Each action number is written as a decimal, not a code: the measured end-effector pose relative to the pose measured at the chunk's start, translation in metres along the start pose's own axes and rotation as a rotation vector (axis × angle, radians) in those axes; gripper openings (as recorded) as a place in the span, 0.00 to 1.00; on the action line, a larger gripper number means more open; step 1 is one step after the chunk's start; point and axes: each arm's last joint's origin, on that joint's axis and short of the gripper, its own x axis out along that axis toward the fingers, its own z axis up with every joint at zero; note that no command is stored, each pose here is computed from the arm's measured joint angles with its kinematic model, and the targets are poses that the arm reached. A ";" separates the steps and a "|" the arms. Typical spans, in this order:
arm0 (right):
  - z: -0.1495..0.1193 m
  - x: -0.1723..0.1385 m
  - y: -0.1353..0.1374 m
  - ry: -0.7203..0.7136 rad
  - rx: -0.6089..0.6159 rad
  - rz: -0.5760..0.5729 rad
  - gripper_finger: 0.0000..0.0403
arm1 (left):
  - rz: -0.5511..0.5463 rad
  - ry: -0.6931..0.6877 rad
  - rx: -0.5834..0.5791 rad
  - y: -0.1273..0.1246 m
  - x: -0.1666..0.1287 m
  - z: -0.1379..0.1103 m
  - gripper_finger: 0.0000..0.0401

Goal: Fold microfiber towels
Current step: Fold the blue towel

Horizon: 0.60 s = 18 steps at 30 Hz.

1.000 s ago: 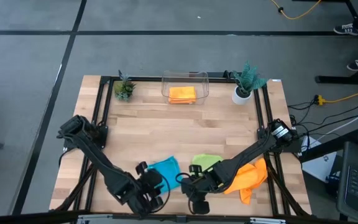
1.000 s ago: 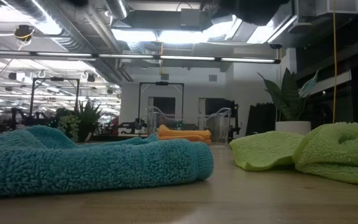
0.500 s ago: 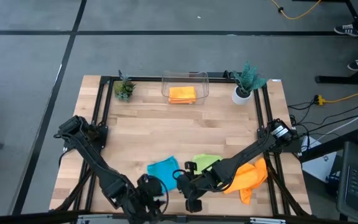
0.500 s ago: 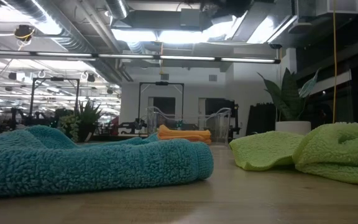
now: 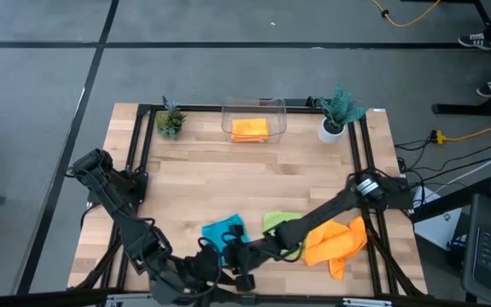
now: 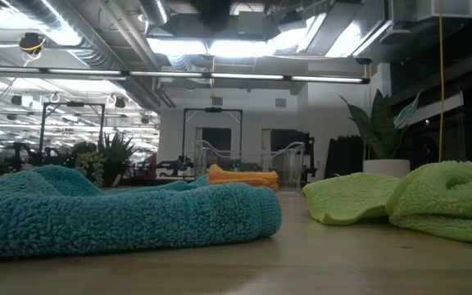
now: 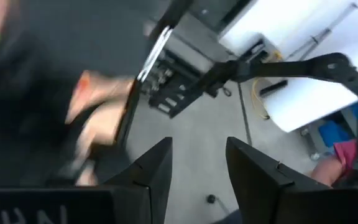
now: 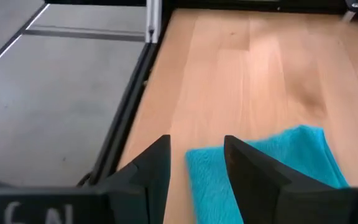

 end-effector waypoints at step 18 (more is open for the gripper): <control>-0.053 0.095 -0.080 -0.085 0.077 -0.056 0.38 | -0.030 -0.168 0.271 -0.011 -0.007 0.015 0.36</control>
